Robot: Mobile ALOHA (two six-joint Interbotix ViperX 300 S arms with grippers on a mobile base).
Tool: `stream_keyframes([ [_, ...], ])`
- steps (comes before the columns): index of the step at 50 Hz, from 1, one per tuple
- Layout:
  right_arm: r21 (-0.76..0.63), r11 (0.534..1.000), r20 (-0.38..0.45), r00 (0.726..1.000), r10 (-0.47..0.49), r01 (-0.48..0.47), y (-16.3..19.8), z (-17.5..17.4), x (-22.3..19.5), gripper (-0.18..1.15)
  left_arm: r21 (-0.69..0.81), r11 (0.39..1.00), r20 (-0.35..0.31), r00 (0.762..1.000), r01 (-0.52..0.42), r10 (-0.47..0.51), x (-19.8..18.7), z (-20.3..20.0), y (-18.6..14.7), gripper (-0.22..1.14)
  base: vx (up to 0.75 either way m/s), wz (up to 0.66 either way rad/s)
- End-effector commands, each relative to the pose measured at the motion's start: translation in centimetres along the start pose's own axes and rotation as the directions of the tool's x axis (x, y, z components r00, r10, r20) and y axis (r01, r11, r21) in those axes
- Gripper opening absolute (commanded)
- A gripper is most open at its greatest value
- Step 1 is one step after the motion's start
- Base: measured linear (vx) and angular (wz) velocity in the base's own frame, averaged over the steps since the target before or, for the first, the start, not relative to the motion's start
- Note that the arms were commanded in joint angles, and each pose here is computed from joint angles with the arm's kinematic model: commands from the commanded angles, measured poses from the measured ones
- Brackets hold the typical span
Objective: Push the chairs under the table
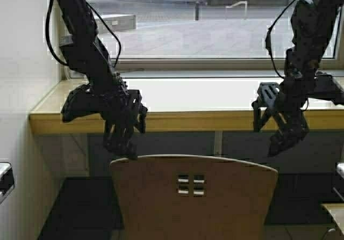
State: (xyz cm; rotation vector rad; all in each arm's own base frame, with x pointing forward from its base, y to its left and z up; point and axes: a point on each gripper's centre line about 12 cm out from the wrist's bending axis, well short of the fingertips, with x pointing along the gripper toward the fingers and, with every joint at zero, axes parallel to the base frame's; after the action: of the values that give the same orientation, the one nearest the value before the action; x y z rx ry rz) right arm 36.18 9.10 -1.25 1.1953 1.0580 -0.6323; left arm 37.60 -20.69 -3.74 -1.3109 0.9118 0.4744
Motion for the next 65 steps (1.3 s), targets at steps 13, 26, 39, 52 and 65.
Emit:
stream_keyframes([
  [13, -0.006, 1.000, -0.050, 0.998, -0.027, 0.027, 0.5, -0.5, 3.6, 1.04, -0.026, 1.000, 0.017, 1.000, 0.010, -0.010, 2.6, 0.7, -0.5, 1.02, 0.07, -0.04],
  [26, -0.003, 0.997, -0.064, 0.995, -0.080, 0.080, -0.7, -0.6, 7.2, 1.04, -0.039, 0.999, 0.033, 0.999, -0.016, 0.018, 5.6, 1.5, 0.7, 1.02, 0.07, -0.01],
  [39, -0.012, 0.994, -0.080, 0.990, -0.113, 0.113, -1.7, -0.8, 9.9, 1.04, -0.037, 0.999, 0.037, 0.999, -0.034, 0.036, 7.8, 1.4, 2.0, 1.02, 0.07, 0.00],
  [52, -0.024, 0.992, -0.086, 0.989, -0.122, 0.121, -1.9, -0.8, 11.9, 1.03, -0.029, 0.997, 0.031, 0.997, -0.067, 0.068, 9.4, 1.3, 3.2, 0.98, 0.06, 0.00],
  [65, -0.039, 0.991, -0.091, 0.987, -0.133, 0.130, -2.3, -0.9, 12.4, 0.72, -0.027, 0.996, 0.029, 0.996, -0.079, 0.080, 9.8, 1.3, 3.7, 0.44, 0.06, 0.01],
])
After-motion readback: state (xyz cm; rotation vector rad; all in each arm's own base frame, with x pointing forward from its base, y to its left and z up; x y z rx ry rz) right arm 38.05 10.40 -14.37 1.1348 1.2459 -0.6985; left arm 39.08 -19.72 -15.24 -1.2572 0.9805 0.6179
